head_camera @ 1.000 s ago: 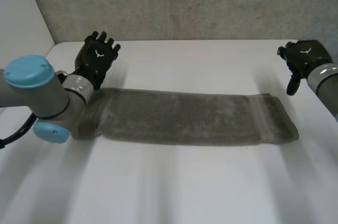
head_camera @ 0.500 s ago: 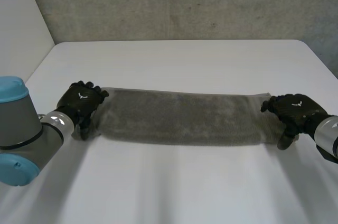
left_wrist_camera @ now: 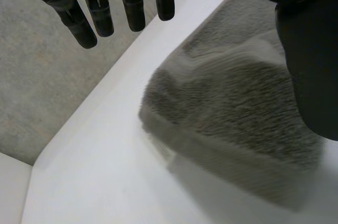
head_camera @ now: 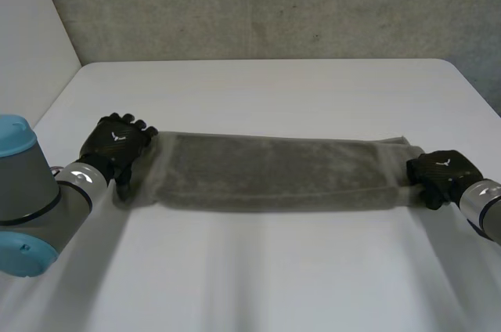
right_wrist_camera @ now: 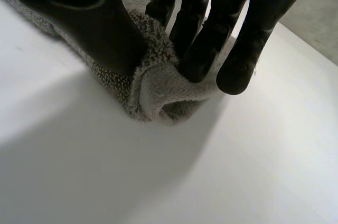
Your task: Fold the towel.
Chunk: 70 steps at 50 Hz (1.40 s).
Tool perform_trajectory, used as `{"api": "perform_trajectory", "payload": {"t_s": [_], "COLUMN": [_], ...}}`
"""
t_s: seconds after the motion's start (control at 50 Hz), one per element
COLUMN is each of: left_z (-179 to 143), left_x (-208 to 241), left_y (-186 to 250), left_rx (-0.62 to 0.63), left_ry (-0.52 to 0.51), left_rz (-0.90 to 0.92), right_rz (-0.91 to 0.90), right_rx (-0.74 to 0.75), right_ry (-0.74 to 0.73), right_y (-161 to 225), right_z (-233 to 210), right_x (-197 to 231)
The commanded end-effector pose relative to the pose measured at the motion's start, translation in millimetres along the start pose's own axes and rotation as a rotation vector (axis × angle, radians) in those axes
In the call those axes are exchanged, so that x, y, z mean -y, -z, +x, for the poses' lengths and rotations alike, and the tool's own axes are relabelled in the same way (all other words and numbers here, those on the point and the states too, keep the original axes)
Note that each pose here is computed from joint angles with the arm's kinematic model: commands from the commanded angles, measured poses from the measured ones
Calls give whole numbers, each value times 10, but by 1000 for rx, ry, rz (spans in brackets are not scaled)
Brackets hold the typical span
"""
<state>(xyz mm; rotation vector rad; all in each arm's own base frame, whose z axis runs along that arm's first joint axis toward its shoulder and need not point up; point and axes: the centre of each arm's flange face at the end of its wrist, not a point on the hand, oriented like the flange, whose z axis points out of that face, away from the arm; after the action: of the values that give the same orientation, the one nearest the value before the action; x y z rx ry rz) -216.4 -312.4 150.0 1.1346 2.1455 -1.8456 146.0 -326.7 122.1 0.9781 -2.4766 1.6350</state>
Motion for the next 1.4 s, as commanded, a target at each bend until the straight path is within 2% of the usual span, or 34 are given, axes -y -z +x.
{"api": "perform_trajectory", "payload": {"t_s": [0.02, 0.12, 0.16, 0.2, 0.28, 0.32, 0.34, 0.38, 0.4, 0.44, 0.46, 0.48, 0.5, 0.52, 0.54, 0.56, 0.6, 0.62, 0.64, 0.66, 0.7, 0.8, 0.86, 0.96, 1.0, 1.04, 1.06, 1.1, 1.12, 1.2, 1.22, 1.26, 1.4], "left_z": [-11, -47, -63, -78, -146, -162, -162, -191, -191, -234, -234, -234, -234, -214, -194, -194, -146, -146, -114, -114, -49, 5, 42, 172, 222, 314, 315, 410, 411, 698, 699, 903, 1205], "left_x": [21, 64, 100, 128, 245, 307, 308, 396, 397, 508, 508, 564, 564, 614, 648, 648, 674, 674, 685, 685, 708, 755, 797, 931, 963, 1055, 1056, 1148, 1148, 1175, 1175, 1089, 840], "left_y": [9, 44, 80, 100, 143, 150, 150, 153, 153, 156, 156, 167, 167, 186, 204, 204, 222, 222, 232, 232, 249, 255, 251, 254, 240, 248, 248, 278, 278, 295, 296, 278, 181], "left_rx": [12, 23, 29, 34, 58, 64, 64, 73, 73, 87, 87, 89, 89, 84, 79, 79, 68, 68, 61, 61, 43, 29, 20, -10, -20, -27, -27, -30, -30, -90, -90, -141, -192], "left_ry": [4, 2, 0, -2, -7, -6, -6, 7, 7, 29, 29, 40, 40, 50, 57, 57, 58, 58, 58, 58, 56, 52, 48, 38, 35, 32, 32, 31, 31, 24, 24, 15, 6], "left_rz": [16, 26, 35, 42, 77, 96, 96, 124, 125, 158, 158, 174, 174, 189, 199, 200, 206, 206, 208, 208, 215, 230, 244, 290, 301, 326, 326, 350, 351, 362, 362, 341, 271], "right_rz": [-51, -83, -112, -138, -129, 22, 22, 181, 182, 317, 318, 382, 383, 442, 474, 475, 486, 486, 480, 480, 464, 462, 449, 445, 460, 448, 448, 412, 412, 294, 294, 215, 111], "right_rx": [-132, -247, -354, -387, -377, -317, -316, -271, -270, -187, -187, -117, -116, -47, 27, 28, 189, 190, 257, 258, 350, 462, 506, 497, 470, 384, 384, 333, 333, 290, 289, 252, 182], "right_ry": [33, 128, 203, 225, 273, 292, 292, 258, 258, 259, 259, 291, 291, 319, 345, 345, 387, 387, 401, 401, 426, 443, 441, 418, 402, 321, 320, 202, 201, 57, 57, 20, 45], "right_y": [-45, -9, 81, 133, 160, 107, 107, 120, 121, 192, 192, 242, 243, 306, 331, 331, 372, 372, 405, 406, 461, 521, 539, 618, 680, 726, 726, 762, 762, 729, 729, 702, 622], "right_z": [267, 673, 1098, 1267, 1270, 921, 919, 569, 567, 117, 114, -240, -243, -594, -942, -945, -1582, -1585, -1834, -1837, -2169, -2385, -2398, -2292, -2164, -1769, -1767, -1504, -1503, -1235, -1234, -1091, -879], "right_x": [-60, -85, -102, -135, 23, 564, 566, 1073, 1075, 1471, 1473, 1633, 1634, 1752, 1771, 1771, 1626, 1625, 1528, 1527, 1348, 1178, 1116, 1139, 1211, 1273, 1273, 1238, 1237, 961, 960, 722, 378]}}
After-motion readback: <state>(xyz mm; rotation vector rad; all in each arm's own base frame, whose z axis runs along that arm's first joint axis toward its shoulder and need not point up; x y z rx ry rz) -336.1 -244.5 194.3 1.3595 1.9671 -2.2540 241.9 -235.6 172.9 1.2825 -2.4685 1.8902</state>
